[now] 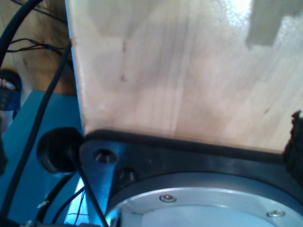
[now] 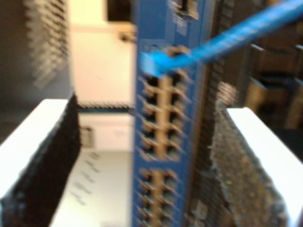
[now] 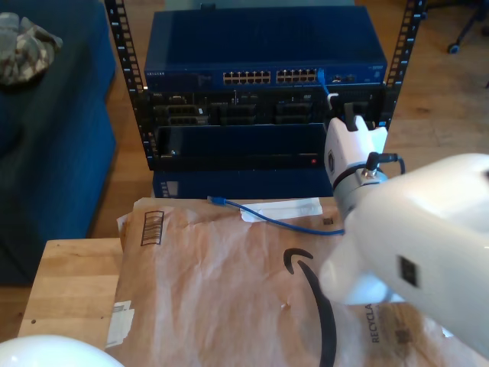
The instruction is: Grab the cable and plug it in
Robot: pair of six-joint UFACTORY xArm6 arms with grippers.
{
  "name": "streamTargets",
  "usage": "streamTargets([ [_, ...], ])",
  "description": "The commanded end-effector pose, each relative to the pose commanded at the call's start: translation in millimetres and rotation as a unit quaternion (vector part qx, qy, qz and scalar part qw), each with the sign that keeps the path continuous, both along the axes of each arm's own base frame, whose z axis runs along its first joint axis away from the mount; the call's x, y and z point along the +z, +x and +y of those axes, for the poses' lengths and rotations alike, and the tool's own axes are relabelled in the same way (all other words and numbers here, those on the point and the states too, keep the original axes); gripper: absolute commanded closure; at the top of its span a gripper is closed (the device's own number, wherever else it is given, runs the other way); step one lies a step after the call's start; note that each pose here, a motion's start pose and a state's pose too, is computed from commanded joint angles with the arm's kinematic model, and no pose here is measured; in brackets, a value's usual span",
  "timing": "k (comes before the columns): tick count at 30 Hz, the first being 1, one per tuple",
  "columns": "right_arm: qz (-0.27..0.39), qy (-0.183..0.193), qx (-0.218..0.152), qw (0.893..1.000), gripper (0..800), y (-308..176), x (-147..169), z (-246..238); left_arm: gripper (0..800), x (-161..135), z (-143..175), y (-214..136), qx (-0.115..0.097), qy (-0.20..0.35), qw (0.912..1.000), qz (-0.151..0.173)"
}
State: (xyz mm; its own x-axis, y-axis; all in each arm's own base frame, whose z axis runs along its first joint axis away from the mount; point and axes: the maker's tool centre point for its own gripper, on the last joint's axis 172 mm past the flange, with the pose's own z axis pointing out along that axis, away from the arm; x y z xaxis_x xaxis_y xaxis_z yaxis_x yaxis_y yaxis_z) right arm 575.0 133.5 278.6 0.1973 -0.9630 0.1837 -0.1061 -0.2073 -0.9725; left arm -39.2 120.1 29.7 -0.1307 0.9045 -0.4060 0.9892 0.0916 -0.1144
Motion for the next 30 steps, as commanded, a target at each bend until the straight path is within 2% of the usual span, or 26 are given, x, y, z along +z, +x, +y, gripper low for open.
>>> streamTargets([
  [2, 0.036, -0.040, 0.034, 0.998, 367, -5.5, 6.0, -4.3, 0, 0.0, 0.0, 0.0, 0.000, 0.000, 1.0000, 0.000],
  [3, 0.059, -0.062, 0.042, 0.995, 334, -7.4, 6.2, -11.2, 0, 0.0, 0.0, 0.0, 0.000, 0.000, 1.0000, 0.000],
  [5, 0.105, -0.113, 0.050, 0.987, 239, -13.8, 5.6, -31.0, 0, 0.0, 0.0, 0.0, 0.000, 0.000, 1.0000, 0.000],
  [7, 0.151, -0.164, 0.046, 0.974, 196, -23.3, 0.9, -55.4, 0, 0.0, 0.0, 0.0, 0.000, 0.000, 1.0000, 0.000],
  [9, 0.201, -0.204, 0.030, 0.958, 77, -36.5, -4.8, -82.9, 0, 0.0, 0.0, 0.0, 0.000, 0.000, 1.0000, 0.000],
  [11, 0.255, -0.228, -0.005, 0.940, 6, -50.4, -12.3, -125.3, 0, 0.0, 0.0, 0.0, 0.000, 0.000, 1.0000, 0.000],
  [14, 0.313, -0.240, -0.049, 0.918, 3, -76.7, -15.5, -170.1, 0, 0.0, 0.0, 0.0, 0.000, 0.000, 1.0000, 0.000],
  [15, 0.345, -0.245, -0.067, 0.904, 2, -91.8, -20.0, -190.9, 0, 0.0, 0.0, 0.0, 0.000, 0.000, 1.0000, 0.000],
  [19, 0.470, -0.286, -0.098, 0.829, 2, -178.3, -44.2, -268.3, 0, 0.0, 0.0, 0.0, 0.000, 0.000, 1.0000, 0.000],
  [23, 0.554, -0.274, -0.138, 0.774, 2, -271.0, -63.5, -340.3, 0, 0.0, 0.0, 0.0, 0.000, 0.000, 1.0000, 0.000],
  [25, 0.610, -0.261, -0.134, 0.737, 2, -319.7, -78.7, -366.1, 0, 0.0, 0.0, 0.0, 0.000, 0.000, 1.0000, 0.000],
  [27, 0.659, -0.242, -0.111, 0.703, 2, -368.7, -90.8, -381.5, 0, 0.0, 0.0, 0.0, 0.000, 0.000, 1.0000, 0.000],
  [28, 0.678, -0.231, -0.096, 0.691, 2, -390.5, -95.0, -385.5, 0, 0.0, 0.0, 0.0, 0.000, 0.000, 1.0000, 0.000],
  [30, 0.709, -0.197, -0.066, 0.674, 2, -432.5, -101.4, -384.3, 0, 0.3, 0.8, -0.1, 0.000, 0.001, 1.0000, 0.000],
])
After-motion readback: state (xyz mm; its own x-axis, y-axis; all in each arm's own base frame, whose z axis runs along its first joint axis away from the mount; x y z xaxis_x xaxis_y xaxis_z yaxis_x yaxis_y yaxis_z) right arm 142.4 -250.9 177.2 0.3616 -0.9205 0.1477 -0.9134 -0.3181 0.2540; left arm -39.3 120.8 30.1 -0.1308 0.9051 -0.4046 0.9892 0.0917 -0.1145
